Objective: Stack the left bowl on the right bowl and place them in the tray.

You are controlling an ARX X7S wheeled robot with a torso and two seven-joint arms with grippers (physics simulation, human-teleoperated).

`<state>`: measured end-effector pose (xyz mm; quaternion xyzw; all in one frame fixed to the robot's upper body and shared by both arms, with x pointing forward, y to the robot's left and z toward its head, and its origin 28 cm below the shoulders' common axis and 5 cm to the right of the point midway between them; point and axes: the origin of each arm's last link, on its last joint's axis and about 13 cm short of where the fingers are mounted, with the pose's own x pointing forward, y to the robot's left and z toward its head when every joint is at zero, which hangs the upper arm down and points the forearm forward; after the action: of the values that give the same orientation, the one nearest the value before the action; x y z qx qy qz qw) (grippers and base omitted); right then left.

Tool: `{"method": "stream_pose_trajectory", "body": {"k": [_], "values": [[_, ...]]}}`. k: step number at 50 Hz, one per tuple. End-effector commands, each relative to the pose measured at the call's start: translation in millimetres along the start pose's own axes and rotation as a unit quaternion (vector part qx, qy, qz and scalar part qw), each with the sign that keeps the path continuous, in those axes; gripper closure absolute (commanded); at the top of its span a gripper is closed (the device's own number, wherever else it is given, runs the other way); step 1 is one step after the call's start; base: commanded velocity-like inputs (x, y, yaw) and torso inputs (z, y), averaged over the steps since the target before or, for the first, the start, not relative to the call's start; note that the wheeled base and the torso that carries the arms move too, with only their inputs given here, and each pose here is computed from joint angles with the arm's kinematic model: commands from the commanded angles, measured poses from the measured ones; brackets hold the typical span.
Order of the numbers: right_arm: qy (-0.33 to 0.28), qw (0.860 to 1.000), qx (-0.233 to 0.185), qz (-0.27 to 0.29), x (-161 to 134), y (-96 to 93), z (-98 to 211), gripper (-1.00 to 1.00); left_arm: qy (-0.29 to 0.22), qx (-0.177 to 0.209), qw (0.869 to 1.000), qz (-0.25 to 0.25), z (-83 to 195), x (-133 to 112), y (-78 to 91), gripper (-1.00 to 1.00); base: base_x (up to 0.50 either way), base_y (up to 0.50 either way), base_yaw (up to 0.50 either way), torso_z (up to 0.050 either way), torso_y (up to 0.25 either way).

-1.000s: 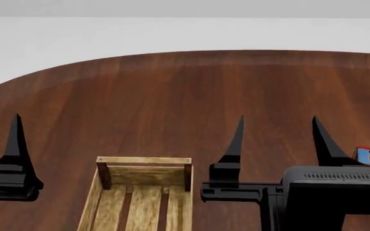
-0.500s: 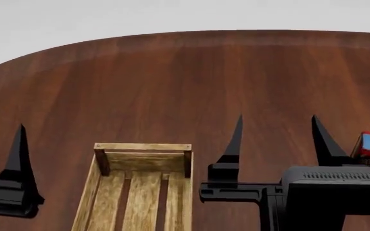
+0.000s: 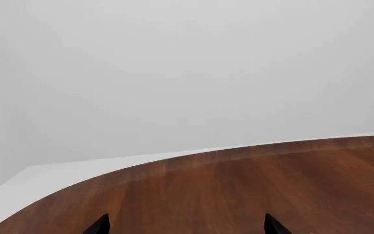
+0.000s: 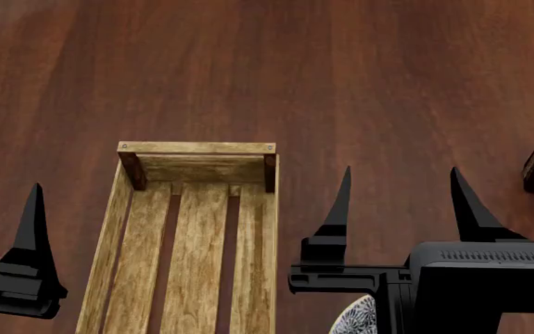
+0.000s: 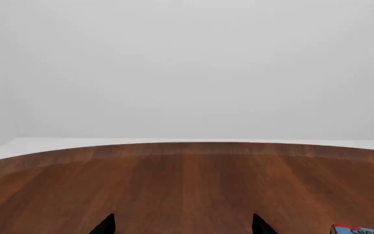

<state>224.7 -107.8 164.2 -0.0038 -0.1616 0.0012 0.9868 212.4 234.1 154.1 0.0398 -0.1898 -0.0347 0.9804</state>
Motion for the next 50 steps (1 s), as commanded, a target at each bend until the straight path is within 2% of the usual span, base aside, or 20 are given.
{"method": "stream_pose_trajectory", "body": {"k": [1, 13, 19, 25, 26, 28, 31, 34, 36, 41, 47, 50], "values": [[0.0, 1.0, 0.002, 0.0, 0, -0.1, 0, -1.0, -0.001, 0.003, 1.0, 0.001, 0, 0, 0.1, -1.0, 0.0, 0.0, 0.0, 0.0, -0.25], [-0.005, 1.0, 0.001, 0.0, -1, 0.3, 1, -1.0, 0.0, 0.004, 1.0, -0.002, -1, 0, -0.1, -1.0, 0.0, 0.0, 0.0, 0.0, -0.25], [0.014, 1.0, -0.021, -0.004, 0, 1.8, 1, -1.0, -0.002, 0.006, 1.0, 0.002, 0, 1, 0.4, -1.0, 0.0, 0.0, 0.0, 0.007, -0.247], [0.031, 0.999, -0.038, -0.009, 0, 5.7, 6, -1.0, 0.004, 0.015, 1.0, 0.011, 3, 1, 3.6, -1.0, 0.0, 0.0, 0.0, 0.0, 0.0], [0.04, 0.997, -0.057, -0.016, -1, 6.5, 6, -1.0, 0.004, 0.019, 1.0, 0.018, 4, 1, 4.5, -1.0, 0.0, 0.0, 0.0, 0.0, 0.0], [0.048, 0.996, -0.067, -0.017, -2, 7.9, 7, -1.0, -0.005, 0.042, 0.999, 0.027, 4, 1, 6.5, -1.0, 0.0, 0.0, 0.0, 0.0, 0.0], [0.067, 0.993, -0.097, -0.02, -1, 9.4, 10, -1.0, 0.0, 0.044, 0.999, 0.029, 6, 1, 9.4, -1.0, 0.0, 0.0, 0.0, 0.0, 0.0], [0.076, 0.992, -0.099, -0.014, -2, 9.2, 19, -1.0, 0.0, 0.047, 0.998, 0.031, 8, -1, 11.9, -1.0, 0.0, 0.0, 0.0, 0.0, 0.0], [0.08, 0.991, -0.102, -0.011, -4, 9.0, 26, -1.0, 0.001, 0.064, 0.998, 0.022, 8, -3, 12.4, -1.0, 0.0, 0.0, 0.0, 0.0, 0.0], [0.104, 0.987, -0.122, -0.006, -9, 7.9, 42, -1.0, 0.005, 0.06, 0.998, 0.024, 11, -5, 14.0, -1.0, 0.0, 0.0, 0.0, 0.0, 0.0], [0.133, 0.984, -0.115, -0.003, -13, 2.6, 56, -1.0, 0.007, 0.053, 0.998, 0.027, 14, -7, 16.9, -1.0, 0.0, 0.0, 0.0, 0.0, 0.0], [0.149, 0.981, -0.127, -0.004, -15, -0.6, 58, -1.0, 0.008, 0.053, 0.998, 0.027, 15, -7, 16.9, -1.0, 0.0, 0.0, 0.0, 0.0, 0.0]]}}
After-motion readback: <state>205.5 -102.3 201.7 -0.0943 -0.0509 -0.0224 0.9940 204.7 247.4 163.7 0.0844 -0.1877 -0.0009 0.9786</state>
